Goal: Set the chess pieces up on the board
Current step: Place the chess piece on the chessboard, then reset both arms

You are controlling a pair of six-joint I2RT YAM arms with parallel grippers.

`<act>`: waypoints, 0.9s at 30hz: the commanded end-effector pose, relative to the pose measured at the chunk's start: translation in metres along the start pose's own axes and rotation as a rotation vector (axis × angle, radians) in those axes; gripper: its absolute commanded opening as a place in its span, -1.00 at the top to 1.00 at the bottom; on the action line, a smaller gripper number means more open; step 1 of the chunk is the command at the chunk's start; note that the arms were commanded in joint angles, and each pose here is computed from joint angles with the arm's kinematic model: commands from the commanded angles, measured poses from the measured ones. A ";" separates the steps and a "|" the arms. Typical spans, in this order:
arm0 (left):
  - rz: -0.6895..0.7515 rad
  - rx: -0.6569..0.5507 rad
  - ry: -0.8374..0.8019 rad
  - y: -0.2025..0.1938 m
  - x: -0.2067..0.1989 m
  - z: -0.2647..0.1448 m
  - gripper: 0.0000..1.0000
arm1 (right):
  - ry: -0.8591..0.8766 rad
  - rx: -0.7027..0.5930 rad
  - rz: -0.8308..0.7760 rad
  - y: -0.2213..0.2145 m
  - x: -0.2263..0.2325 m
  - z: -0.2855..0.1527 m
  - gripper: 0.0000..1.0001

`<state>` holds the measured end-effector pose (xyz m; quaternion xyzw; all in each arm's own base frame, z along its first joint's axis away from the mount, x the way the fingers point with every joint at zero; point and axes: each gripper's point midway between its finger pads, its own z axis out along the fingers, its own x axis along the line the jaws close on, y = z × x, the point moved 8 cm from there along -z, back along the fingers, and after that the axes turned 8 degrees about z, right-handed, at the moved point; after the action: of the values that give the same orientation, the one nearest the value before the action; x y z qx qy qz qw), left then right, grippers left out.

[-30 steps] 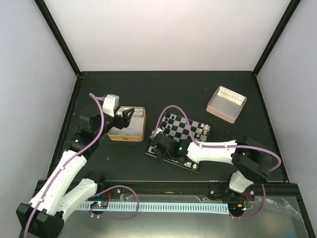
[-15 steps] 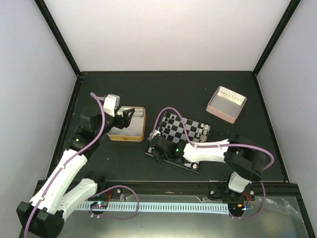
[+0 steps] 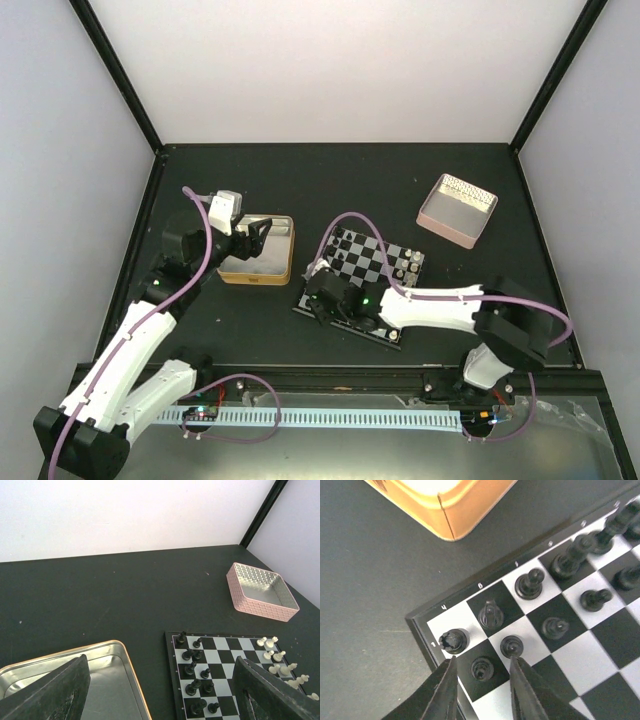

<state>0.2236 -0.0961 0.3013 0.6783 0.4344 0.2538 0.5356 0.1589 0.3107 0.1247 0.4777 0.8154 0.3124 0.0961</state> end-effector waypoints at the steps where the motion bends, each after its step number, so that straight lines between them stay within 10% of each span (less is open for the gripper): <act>1: -0.003 -0.025 0.000 0.006 0.000 -0.001 -0.61 | 0.022 -0.104 0.063 0.024 0.001 -0.036 0.32; 27: -0.092 -0.135 0.041 0.005 -0.012 -0.073 -0.98 | -0.356 -0.579 0.506 0.006 -0.154 -0.228 -0.63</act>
<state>0.1755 -0.0778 0.3219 0.6207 0.4664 0.2448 0.5807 0.1513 0.1199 0.2839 0.6426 0.5558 0.4722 0.2351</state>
